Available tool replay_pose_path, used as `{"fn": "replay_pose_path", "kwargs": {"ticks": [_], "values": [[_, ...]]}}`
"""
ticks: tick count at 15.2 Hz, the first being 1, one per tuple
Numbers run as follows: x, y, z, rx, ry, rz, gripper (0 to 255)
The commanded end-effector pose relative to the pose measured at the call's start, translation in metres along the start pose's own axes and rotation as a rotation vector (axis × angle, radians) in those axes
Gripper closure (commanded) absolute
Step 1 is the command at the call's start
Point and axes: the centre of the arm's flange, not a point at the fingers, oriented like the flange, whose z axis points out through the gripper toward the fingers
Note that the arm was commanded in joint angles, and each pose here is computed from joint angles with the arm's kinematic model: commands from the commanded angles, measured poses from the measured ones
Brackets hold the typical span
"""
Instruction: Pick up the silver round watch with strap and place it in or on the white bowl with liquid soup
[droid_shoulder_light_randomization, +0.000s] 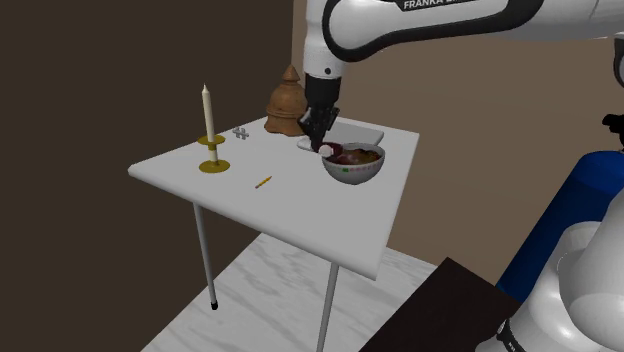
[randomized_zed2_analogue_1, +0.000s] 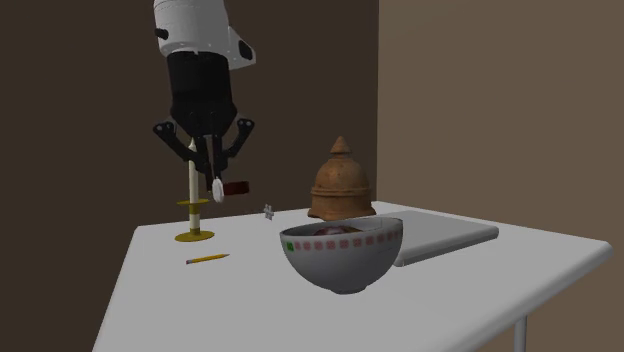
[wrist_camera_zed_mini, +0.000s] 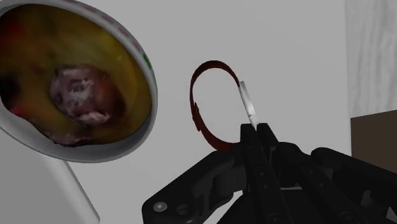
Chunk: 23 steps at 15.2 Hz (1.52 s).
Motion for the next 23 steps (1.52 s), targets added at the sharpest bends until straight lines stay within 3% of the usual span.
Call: {"fn": "replay_pose_path", "kwargs": {"ticks": [1,4,18,23], "values": [[0.001,0.001,-0.010,0.000,0.000,0.000,255],[0.002,0.002,-0.024,0.000,0.000,0.000,255],[0.008,0.184,-0.025,0.000,0.000,0.000,255],[0.006,0.182,0.001,0.000,0.000,0.000,255]]}}
